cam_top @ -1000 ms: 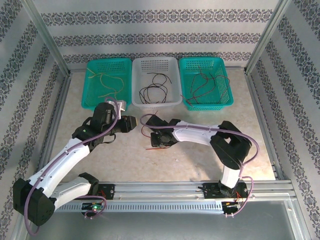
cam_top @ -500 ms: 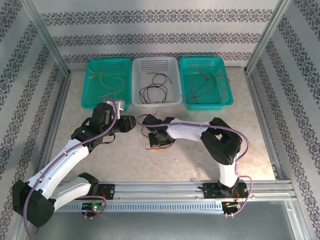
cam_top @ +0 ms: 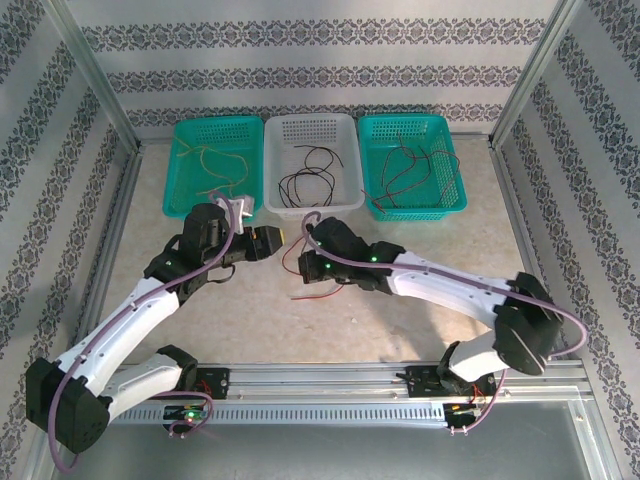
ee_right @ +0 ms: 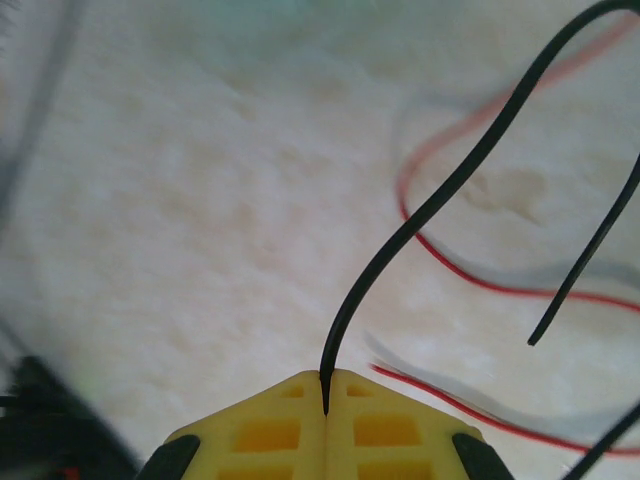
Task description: Untangle the cables
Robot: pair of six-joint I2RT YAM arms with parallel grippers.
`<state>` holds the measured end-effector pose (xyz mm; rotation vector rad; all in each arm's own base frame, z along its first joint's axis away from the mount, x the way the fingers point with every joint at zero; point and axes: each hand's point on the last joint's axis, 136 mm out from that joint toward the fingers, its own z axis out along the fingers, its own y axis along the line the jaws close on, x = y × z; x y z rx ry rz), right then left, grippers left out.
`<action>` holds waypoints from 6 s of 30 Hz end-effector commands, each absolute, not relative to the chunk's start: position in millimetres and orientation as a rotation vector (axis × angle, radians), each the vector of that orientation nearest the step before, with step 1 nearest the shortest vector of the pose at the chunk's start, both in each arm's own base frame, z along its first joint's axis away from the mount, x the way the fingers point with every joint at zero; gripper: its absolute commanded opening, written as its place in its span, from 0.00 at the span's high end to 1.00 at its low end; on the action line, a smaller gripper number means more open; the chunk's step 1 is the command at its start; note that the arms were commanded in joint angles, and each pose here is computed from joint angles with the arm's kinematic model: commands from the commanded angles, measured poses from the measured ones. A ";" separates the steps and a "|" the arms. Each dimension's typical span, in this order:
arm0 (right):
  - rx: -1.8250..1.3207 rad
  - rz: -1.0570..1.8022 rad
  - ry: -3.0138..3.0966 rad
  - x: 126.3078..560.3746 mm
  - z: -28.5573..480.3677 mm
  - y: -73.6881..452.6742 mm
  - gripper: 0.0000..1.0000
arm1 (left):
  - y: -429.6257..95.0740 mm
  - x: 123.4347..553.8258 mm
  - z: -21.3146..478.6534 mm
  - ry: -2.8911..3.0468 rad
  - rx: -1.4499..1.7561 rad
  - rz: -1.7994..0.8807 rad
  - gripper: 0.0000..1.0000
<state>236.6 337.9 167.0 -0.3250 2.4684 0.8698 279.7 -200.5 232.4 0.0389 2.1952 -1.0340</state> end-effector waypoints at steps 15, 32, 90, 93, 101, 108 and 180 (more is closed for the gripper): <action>-0.328 1.371 2.112 234.1 259.6 337.5 1.00 | -240.6 282.1 279.5 1.964 0.068 -1.488 0.44; -0.465 1.632 1.952 209.9 297.4 326.1 1.00 | -252.7 297.3 282.4 1.911 -0.010 -1.637 0.38; -0.198 1.119 2.168 250.2 265.3 254.5 0.33 | -253.7 302.8 327.9 1.794 0.139 -1.592 1.00; -0.214 1.114 2.161 252.9 269.2 257.4 0.31 | -256.9 300.8 338.3 1.771 0.181 -1.619 1.00; -0.231 1.133 2.130 272.6 282.5 272.1 0.34 | -259.9 293.9 352.5 1.745 0.233 -1.658 1.00; -0.198 1.135 2.131 298.1 276.7 286.1 0.46 | -259.7 288.0 361.5 1.726 0.255 -1.675 1.00; 0.086 0.715 2.275 252.7 235.9 164.2 0.43 | -205.3 523.3 351.2 1.909 -0.015 -0.902 0.94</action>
